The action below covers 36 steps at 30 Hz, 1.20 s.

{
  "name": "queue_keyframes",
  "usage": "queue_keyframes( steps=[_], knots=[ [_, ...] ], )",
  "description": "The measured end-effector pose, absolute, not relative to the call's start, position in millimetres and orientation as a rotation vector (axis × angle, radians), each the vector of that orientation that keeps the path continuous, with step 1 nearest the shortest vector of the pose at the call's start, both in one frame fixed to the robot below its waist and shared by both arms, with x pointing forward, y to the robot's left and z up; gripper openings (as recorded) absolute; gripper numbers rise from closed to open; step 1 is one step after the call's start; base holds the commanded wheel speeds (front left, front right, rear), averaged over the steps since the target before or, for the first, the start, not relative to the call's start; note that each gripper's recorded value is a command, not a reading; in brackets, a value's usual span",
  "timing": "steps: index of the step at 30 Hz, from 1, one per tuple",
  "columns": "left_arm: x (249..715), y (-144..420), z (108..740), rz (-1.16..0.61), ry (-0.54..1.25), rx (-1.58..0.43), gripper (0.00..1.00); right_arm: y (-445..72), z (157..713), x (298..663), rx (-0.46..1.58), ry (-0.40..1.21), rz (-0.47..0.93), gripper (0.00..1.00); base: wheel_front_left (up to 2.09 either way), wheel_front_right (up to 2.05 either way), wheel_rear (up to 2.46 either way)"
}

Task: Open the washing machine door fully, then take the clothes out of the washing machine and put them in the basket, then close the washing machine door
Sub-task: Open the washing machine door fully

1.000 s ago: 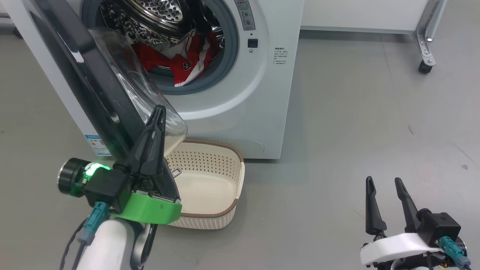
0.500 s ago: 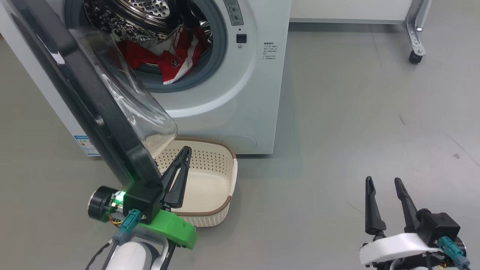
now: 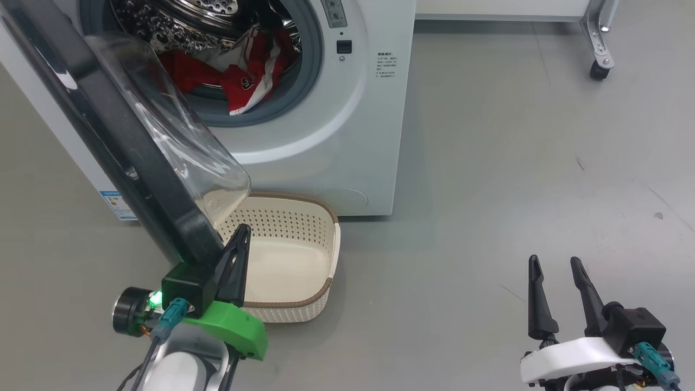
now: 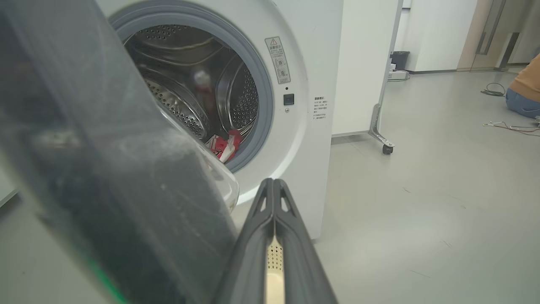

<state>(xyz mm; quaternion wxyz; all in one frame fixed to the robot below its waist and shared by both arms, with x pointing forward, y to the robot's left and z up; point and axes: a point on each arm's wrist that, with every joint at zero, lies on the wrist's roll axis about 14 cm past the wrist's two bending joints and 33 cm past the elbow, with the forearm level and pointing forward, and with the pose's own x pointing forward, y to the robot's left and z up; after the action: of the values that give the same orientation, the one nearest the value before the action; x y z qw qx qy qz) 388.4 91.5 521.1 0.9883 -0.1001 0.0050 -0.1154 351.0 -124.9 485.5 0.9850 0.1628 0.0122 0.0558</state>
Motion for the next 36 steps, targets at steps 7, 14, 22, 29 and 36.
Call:
queue_keyframes(
  steps=[7,14,22,29,36],
  knots=[
    [390,95,510,-0.213,0.04,-0.21,0.0,-126,480,352,0.324,0.04,0.105,1.0,0.0,0.0,0.0],
    [388,100,504,-0.188,0.049,-0.21,0.0,-124,478,359,0.322,0.047,0.112,1.0,0.0,0.0,0.0],
    [381,119,500,-0.127,0.049,-0.21,0.0,-101,477,367,0.33,0.058,0.187,1.0,0.0,0.0,0.0],
    [370,151,496,-0.027,0.045,-0.205,0.0,-77,475,373,0.334,0.072,0.261,1.0,0.0,0.0,0.0],
    [356,182,495,0.076,0.034,-0.207,0.0,-50,475,377,0.329,0.083,0.348,1.0,0.0,0.0,0.0]
  ],
)
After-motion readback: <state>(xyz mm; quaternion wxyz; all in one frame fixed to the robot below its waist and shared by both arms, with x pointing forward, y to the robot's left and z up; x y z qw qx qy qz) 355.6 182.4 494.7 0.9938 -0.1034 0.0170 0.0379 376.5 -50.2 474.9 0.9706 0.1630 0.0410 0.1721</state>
